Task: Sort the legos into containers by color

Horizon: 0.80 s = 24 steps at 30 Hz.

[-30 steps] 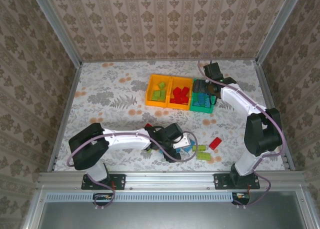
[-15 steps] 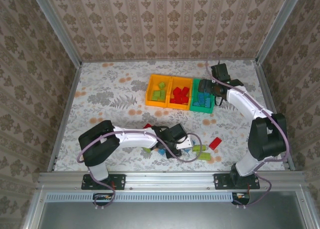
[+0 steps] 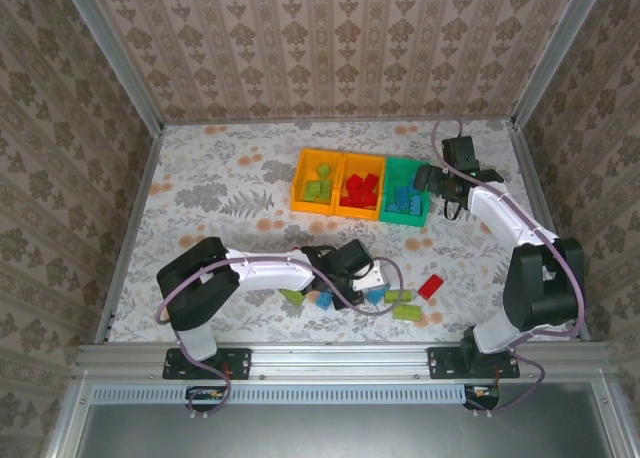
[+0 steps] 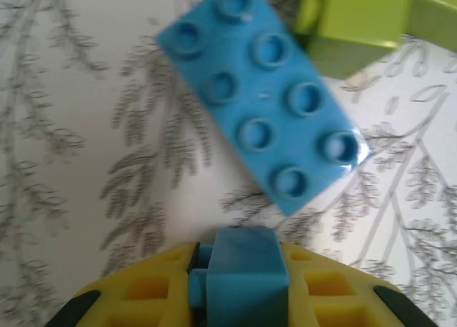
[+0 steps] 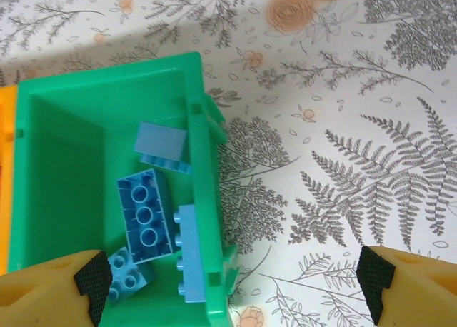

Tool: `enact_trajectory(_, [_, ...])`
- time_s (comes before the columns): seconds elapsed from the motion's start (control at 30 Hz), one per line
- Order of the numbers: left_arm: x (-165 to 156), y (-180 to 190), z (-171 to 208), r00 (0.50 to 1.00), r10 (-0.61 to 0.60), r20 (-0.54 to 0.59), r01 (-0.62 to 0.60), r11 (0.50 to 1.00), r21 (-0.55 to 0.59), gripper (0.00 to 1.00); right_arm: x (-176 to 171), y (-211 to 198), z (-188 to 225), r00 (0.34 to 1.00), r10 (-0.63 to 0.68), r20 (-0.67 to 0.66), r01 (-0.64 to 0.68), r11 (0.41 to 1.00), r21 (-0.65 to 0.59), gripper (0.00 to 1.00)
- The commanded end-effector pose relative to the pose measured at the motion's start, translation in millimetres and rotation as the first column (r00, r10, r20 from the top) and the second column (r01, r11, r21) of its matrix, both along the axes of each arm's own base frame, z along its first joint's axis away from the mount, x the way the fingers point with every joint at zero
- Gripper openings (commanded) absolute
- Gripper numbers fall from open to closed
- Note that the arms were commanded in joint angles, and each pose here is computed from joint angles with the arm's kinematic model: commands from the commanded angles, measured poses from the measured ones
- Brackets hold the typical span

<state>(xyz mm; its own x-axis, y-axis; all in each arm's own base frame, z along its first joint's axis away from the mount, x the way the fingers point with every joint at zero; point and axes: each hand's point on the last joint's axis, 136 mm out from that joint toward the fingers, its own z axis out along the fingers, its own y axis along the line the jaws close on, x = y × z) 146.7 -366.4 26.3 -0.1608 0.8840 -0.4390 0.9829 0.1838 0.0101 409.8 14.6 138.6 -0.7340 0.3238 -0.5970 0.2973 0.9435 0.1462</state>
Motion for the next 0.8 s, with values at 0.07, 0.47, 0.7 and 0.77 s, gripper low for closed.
enact_trajectory(0.07, [50, -27, 65, 0.991, 0.08, 0.109, -0.06, 0.983, -0.171, 0.1, -5, -2, 0, 0.999, -0.022, 0.023, 0.022, 1.0, 0.019, 0.92])
enact_trajectory(0.47, [172, -99, 136, 0.963, 0.258, 0.083, -0.204, 0.892, -0.403, 0.11, -24, -5, -10, 0.998, -0.052, 0.027, 0.05, 0.996, 0.074, 0.92])
enact_trajectory(0.7, [218, -134, 137, 0.953, 0.304, -0.013, -0.271, 0.828, -0.491, 0.12, -47, -18, 0, 0.996, -0.087, 0.029, 0.085, 0.994, 0.075, 0.92])
enact_trajectory(0.77, [224, -144, 138, 0.953, 0.301, -0.032, -0.274, 0.812, -0.515, 0.12, -53, -17, -5, 0.996, -0.089, 0.015, 0.087, 0.993, 0.085, 0.91])
